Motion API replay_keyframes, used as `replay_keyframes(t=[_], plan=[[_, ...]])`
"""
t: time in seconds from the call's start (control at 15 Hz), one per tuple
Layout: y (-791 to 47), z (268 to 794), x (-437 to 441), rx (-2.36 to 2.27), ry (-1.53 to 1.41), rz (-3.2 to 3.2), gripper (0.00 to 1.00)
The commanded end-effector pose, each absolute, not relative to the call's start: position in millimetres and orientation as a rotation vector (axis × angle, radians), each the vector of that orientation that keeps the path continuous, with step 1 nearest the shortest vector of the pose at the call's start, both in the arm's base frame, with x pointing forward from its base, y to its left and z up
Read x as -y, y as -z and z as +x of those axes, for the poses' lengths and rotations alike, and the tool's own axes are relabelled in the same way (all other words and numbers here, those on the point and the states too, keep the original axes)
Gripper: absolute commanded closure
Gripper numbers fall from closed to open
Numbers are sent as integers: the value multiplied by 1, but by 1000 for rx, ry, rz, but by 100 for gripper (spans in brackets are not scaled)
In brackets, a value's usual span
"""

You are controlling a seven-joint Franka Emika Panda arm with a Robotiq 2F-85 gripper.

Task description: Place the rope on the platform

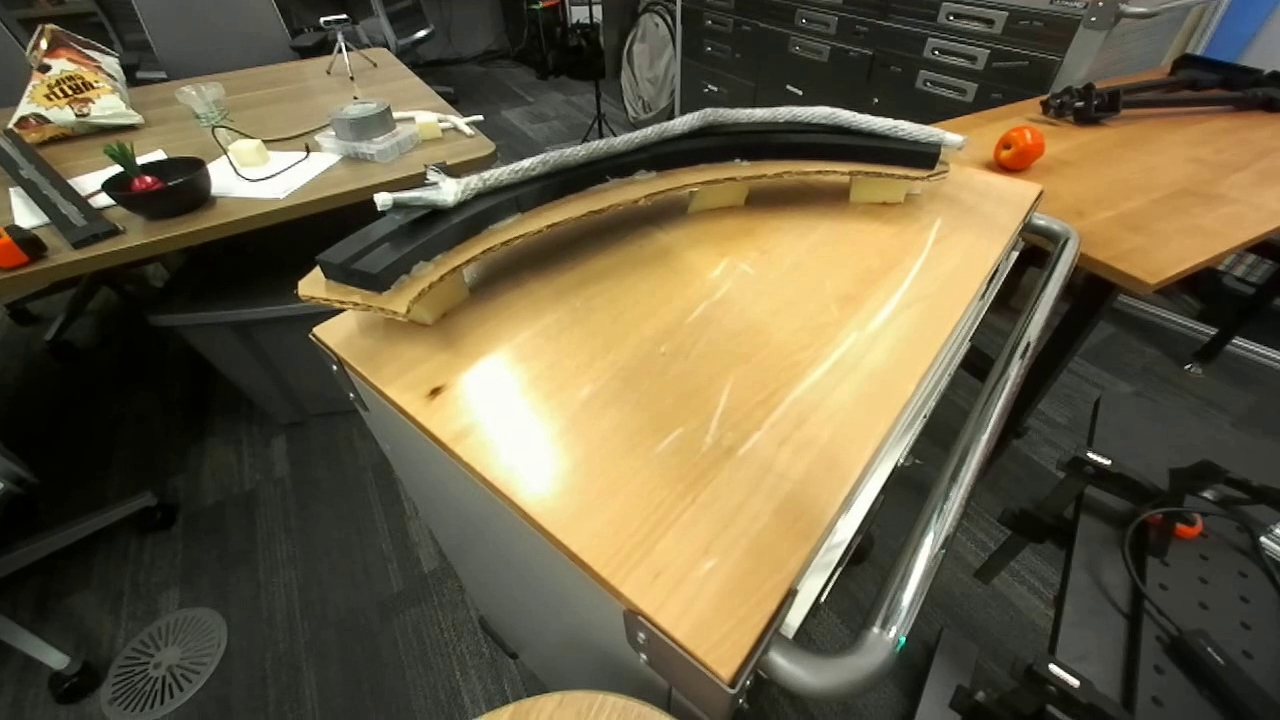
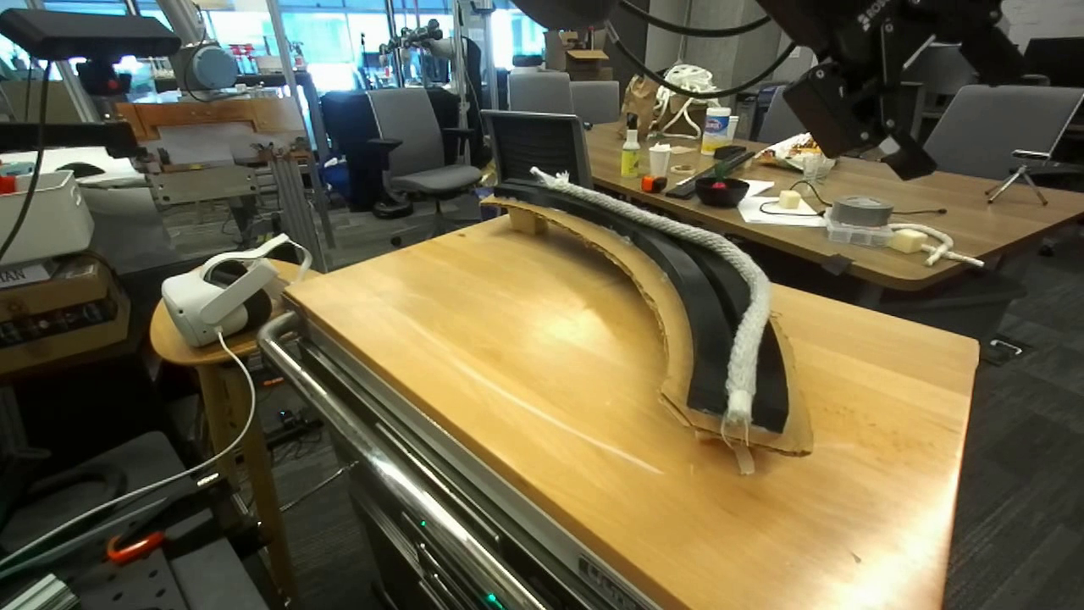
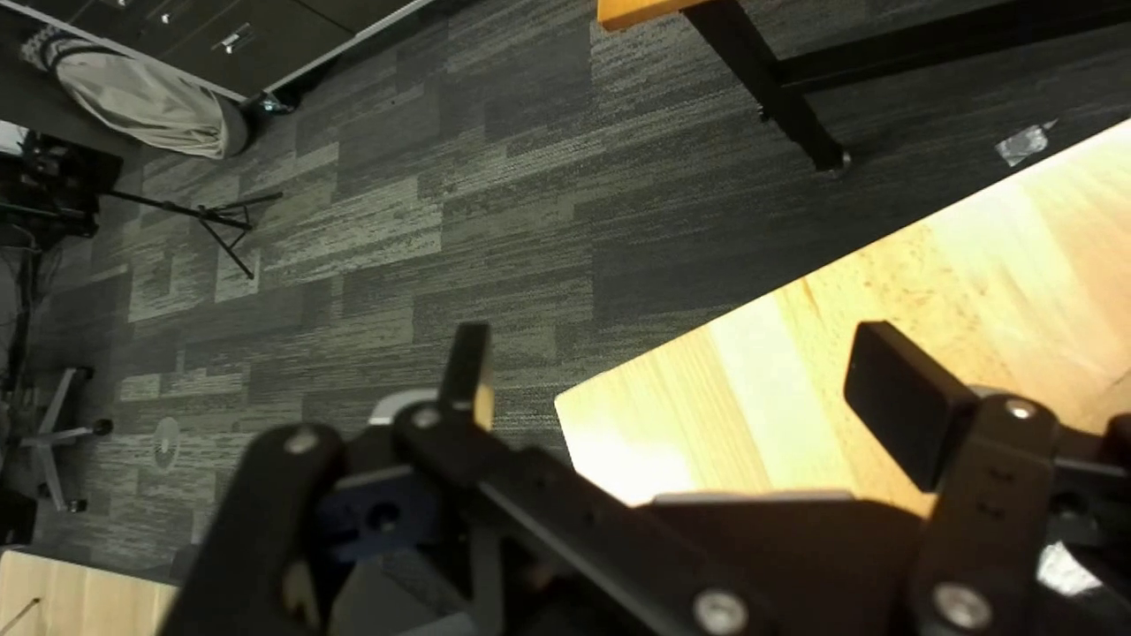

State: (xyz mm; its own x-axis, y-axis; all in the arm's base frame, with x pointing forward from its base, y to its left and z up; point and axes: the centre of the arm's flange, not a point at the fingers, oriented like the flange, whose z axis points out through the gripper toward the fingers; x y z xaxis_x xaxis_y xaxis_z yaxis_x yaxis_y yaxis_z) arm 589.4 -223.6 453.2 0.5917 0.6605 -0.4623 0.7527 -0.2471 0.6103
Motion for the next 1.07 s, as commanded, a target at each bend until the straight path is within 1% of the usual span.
replay_keyframes(t=[0.0,0.27,0.67,0.8,1.0], plan=[[-445,602,220,-1141,120,2019,0],[-458,610,197,-1188,-108,2225,0],[-540,577,188,-1253,-494,2399,0],[-547,585,186,-1307,-608,2438,0],[-526,616,176,-1467,-743,2437,0]])
